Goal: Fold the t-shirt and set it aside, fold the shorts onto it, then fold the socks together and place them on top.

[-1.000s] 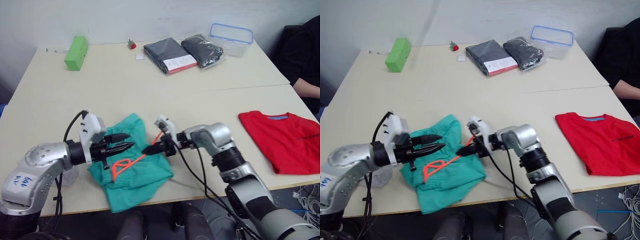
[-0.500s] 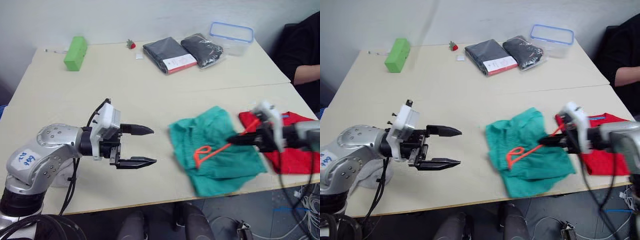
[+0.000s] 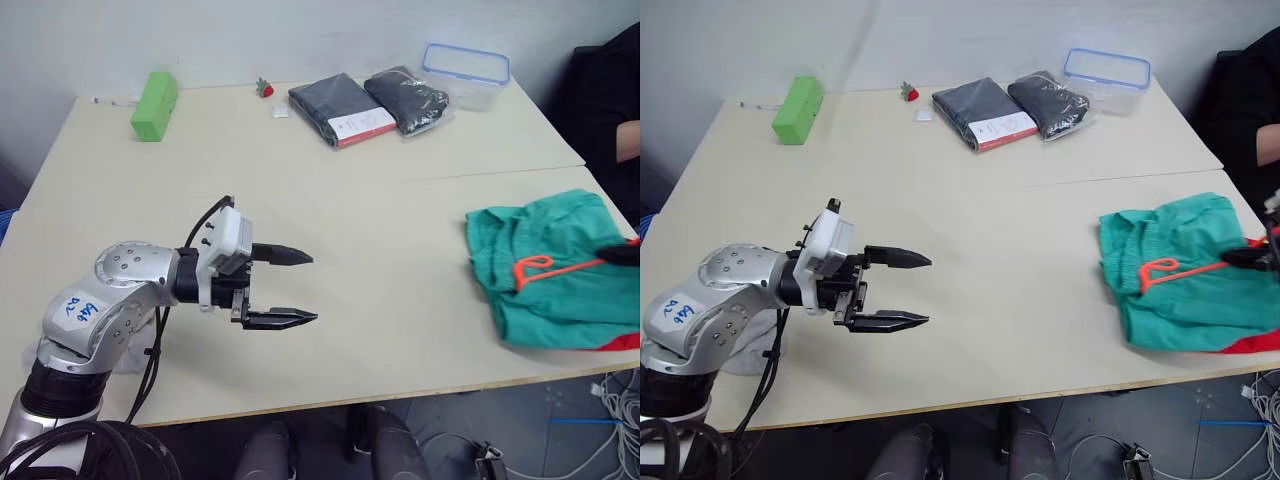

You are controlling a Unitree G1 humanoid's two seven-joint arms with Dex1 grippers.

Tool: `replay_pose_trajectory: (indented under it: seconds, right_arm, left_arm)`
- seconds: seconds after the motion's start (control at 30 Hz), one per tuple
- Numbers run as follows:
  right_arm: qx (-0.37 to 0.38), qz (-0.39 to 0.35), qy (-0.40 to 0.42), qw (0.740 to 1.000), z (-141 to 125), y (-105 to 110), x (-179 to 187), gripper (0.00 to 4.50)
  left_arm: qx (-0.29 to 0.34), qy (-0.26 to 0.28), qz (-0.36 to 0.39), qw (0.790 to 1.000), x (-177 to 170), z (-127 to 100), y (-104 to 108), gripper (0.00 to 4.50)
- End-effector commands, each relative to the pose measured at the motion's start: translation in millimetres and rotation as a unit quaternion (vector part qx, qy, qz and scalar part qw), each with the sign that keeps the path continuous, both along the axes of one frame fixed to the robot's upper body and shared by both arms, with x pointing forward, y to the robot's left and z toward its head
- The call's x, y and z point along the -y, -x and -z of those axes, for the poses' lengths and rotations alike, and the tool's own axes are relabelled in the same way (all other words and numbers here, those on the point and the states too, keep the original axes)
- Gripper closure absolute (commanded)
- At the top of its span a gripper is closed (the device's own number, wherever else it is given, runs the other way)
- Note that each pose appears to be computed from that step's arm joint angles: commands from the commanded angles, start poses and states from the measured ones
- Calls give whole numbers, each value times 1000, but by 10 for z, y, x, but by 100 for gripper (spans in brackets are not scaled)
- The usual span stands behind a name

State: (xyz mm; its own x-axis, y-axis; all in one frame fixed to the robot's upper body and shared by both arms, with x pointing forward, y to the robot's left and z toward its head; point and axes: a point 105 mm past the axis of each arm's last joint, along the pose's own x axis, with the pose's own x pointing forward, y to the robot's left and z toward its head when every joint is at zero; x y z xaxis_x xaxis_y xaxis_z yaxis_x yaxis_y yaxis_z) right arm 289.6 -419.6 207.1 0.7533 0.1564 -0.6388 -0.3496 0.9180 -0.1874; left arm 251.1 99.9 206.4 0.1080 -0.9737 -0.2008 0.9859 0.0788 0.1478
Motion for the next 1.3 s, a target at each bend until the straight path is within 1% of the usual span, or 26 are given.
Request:
replay_pose_trajectory:
  seconds: [0.03, 0.17, 0.27, 0.37, 0.43, 0.5, 0.57, 0.67, 0.73, 0.8, 0.87, 0.93, 0.97, 1.0, 1.03, 1.1, 1.13, 1.17, 1.2, 1.23, 1.3]
  right_arm:
    - [-13, 26, 42, 999, 12, 141, 253, 450]
    - [-16, 72, 81, 994, 253, 193, 473, 450]
    - [-1, 86, 64, 994, 312, 180, 491, 450]
    - [25, 90, 27, 995, 220, 157, 457, 373]
    - [36, 81, 5, 996, 109, 182, 427, 310]
    - [41, 71, 14, 997, -7, 246, 442, 239]
    - [52, 75, 40, 995, -148, 330, 517, 166]
    - [105, 110, 53, 987, -433, 390, 635, 56]
    - [138, 123, 56, 981, -585, 385, 663, 2]
    - [177, 124, 63, 974, -780, 327, 643, 2]
    - [214, 103, 57, 970, -935, 222, 544, 2]
    - [253, -6, -6, 967, -1093, -37, 88, 2]
    - [261, -69, -44, 962, -1141, -132, -187, 2]
    - [258, -143, -82, 952, -1156, -207, -534, 2]
    - [247, -206, -113, 940, -1122, -231, -837, 2]
    - [216, -313, -150, 913, -981, -197, -1401, 2]
    - [195, -368, -160, 895, -872, -132, -1693, 2]
    - [182, -400, -166, 883, -797, -66, -1877, 2]
    - [166, -448, -179, 860, -706, 25, -2171, 2]
    - [155, -486, -186, 840, -632, 117, -2402, 2]
    - [147, -536, -196, 808, -542, 251, -2714, 2]
  left_arm:
    - [30, 4, 7, 1000, 35, -88, 37, 3]
    - [34, 15, 14, 999, 95, -134, 44, 3]
    - [32, 16, 23, 999, 125, -143, 61, 3]
    - [28, 14, 31, 999, 132, -149, 74, 0]
    - [26, 14, 34, 999, 130, -156, 71, 0]
    - [26, 13, 34, 999, 122, -159, 63, 0]
    - [25, 12, 33, 999, 111, -158, 60, 0]
    - [25, 10, 28, 999, 85, -152, 52, 0]
    - [25, 8, 21, 999, 66, -147, 42, 0]
    - [26, 3, 8, 1000, 23, -125, 25, 0]
    - [27, -1, -5, 1000, -18, -107, 15, 0]
    - [29, -7, -29, 999, -88, -85, -5, 0]
    - [31, -12, -42, 999, -126, -69, -20, 0]
    - [34, -21, -61, 997, -173, -39, -40, 0]
    - [37, -30, -80, 996, -221, -6, -56, 0]
    - [43, -58, -122, 990, -328, 86, -83, 0]
    - [53, -97, -156, 982, -422, 181, -117, 0]
    - [61, -124, -177, 974, -487, 243, -139, 0]
    - [69, -163, -208, 962, -602, 335, -147, 0]
    - [76, -189, -235, 950, -701, 396, -145, 0]
    - [80, -204, -291, 931, -868, 447, -135, 0]
